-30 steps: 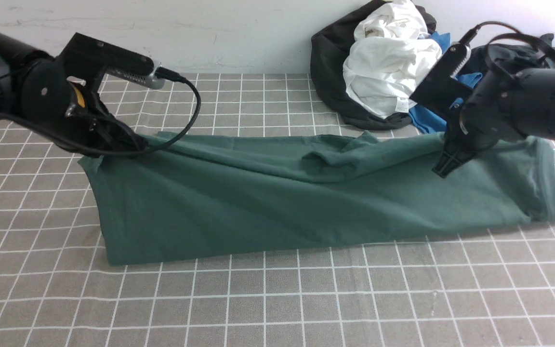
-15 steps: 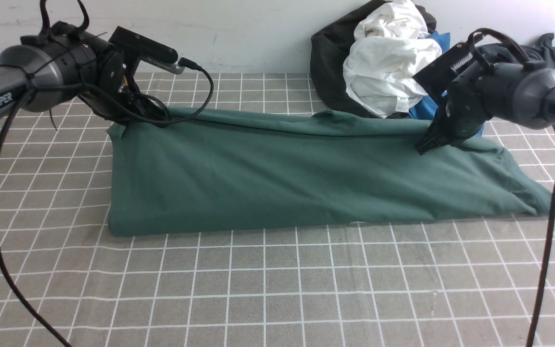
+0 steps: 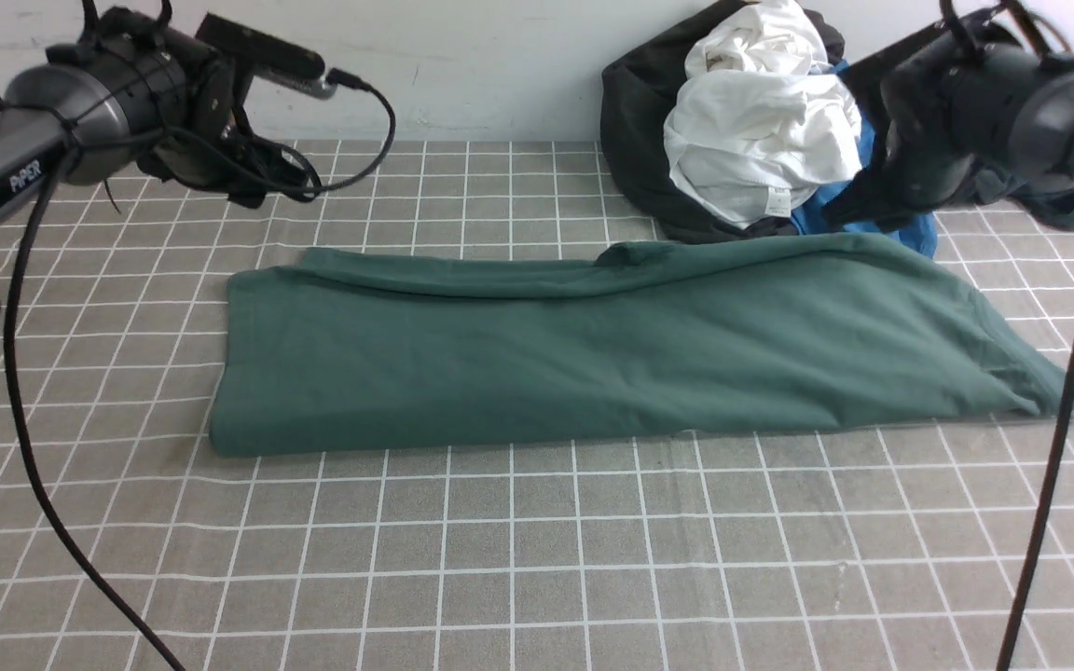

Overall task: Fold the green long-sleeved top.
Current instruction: Use both arms to drag the lower edge of the fabric forward and fold it over the upper edge

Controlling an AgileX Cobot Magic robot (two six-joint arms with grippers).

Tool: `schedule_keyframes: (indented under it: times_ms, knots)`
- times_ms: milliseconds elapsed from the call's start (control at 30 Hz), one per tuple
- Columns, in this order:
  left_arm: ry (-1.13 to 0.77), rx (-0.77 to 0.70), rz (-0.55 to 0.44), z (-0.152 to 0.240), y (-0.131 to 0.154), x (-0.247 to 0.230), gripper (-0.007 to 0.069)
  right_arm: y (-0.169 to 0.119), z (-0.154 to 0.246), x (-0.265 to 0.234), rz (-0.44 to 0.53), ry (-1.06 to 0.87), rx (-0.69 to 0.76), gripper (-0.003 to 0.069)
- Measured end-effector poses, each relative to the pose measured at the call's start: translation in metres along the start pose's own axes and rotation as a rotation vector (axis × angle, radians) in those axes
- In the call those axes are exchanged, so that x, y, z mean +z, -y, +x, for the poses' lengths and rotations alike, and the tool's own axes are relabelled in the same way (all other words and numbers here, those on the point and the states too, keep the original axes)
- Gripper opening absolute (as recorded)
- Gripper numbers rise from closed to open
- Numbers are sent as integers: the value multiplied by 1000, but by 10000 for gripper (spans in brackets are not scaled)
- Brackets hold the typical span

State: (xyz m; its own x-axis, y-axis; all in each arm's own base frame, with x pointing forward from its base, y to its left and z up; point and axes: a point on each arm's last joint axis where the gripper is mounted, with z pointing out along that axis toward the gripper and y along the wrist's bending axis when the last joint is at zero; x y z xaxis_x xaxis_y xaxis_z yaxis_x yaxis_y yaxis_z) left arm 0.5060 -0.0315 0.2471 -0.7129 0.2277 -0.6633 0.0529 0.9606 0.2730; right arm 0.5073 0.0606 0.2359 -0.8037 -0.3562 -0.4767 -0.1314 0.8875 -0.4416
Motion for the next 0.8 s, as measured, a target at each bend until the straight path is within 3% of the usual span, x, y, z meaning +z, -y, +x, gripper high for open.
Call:
schedule_keyframes:
  times_ms: [100,233,300,333,400,467,567,633,667,700,800]
  knots:
    - [12,-19,5,-7,-2,-13,335,6,-8,-14,-28,-6,28,256]
    - [-35,-37,90,-7,18,-24,160,-16,-13,-27,-322,14,-18,146]
    - [-69,0,155,-3,37,-21,60,-43,-15,-24,-542,54,-75,68]
    - [-75,9,168,-2,41,-20,53,-47,-15,-21,-560,56,-81,54]
    - [-108,61,232,4,64,-15,5,-82,-14,-7,-732,116,-158,3]
    - [-131,109,284,9,83,-12,-6,-113,-7,17,-799,154,-232,-10]
    - [-157,155,321,12,94,-15,-8,-136,0,43,-801,174,-248,-13]
    - [-166,170,331,13,96,-17,-8,-137,-1,48,-797,194,-204,-13]
    - [-189,201,340,15,97,-19,-8,-129,-7,54,-755,233,-106,-13]
    - [-193,200,341,15,97,-19,-8,-128,-7,55,-759,233,-106,-13]
    - [-240,231,354,20,98,-20,-8,-98,-15,71,-692,273,224,-13]
